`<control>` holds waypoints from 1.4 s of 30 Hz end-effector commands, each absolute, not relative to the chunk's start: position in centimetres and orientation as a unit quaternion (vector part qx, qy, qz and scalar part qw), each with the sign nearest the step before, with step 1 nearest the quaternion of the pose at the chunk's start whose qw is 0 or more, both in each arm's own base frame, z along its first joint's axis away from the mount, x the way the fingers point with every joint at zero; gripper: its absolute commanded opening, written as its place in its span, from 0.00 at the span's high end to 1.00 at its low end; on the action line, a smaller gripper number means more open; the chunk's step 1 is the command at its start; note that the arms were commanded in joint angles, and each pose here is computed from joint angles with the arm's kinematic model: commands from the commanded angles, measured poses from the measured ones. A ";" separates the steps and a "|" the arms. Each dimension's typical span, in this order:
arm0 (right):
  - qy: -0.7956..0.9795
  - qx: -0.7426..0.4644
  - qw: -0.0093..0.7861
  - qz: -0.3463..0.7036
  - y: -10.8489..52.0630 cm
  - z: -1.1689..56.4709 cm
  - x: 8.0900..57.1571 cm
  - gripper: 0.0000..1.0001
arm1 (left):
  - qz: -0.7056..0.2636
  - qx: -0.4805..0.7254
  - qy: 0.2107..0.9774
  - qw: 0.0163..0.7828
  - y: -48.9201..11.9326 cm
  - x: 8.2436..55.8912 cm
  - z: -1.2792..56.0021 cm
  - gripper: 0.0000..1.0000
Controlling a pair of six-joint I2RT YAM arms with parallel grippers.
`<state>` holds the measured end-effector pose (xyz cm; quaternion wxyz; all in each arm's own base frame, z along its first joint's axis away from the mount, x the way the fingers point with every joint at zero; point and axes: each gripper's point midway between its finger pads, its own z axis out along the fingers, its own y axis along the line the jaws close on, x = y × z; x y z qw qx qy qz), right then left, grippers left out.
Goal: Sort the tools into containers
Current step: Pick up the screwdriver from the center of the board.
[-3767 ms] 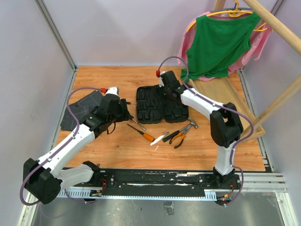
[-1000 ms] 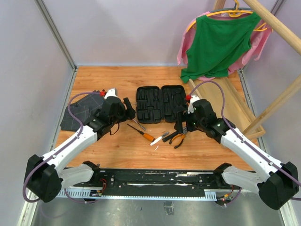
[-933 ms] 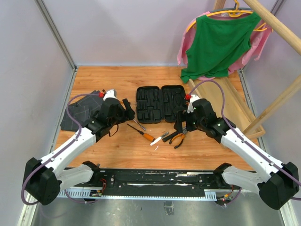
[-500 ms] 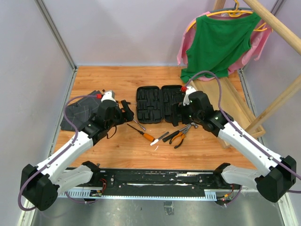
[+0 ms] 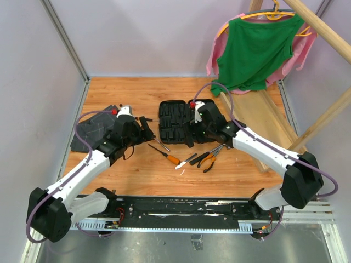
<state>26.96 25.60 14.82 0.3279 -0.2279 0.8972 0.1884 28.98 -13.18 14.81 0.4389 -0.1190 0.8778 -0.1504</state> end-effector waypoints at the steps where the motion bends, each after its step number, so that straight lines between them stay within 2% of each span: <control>1: 0.884 -0.253 0.330 0.213 28.2 15.5 27.8 0.10 | -0.159 -0.126 0.869 0.452 -12.5 30.5 16.3 0.09; 15: 0.883 -0.295 0.269 0.246 33.4 11.8 28.8 0.12 | -0.136 -0.134 0.855 0.483 -10.5 31.9 20.8 0.08; 20: 0.872 -0.336 0.244 0.261 35.5 10.7 26.9 0.17 | -0.124 -0.132 0.854 0.489 -9.9 31.8 21.3 0.08; 24: 0.862 -0.371 0.226 0.262 36.3 9.5 25.2 0.24 | -0.106 -0.130 0.858 0.486 -9.3 31.5 21.1 0.08; 29: 0.857 -0.400 0.204 0.251 36.6 8.3 23.6 0.29 | -0.109 -0.131 0.857 0.486 -9.2 30.9 21.2 0.08; 42: 0.861 -0.443 0.155 0.196 35.1 4.1 21.1 0.33 | -0.132 -0.148 0.861 0.469 -9.8 30.2 18.9 0.08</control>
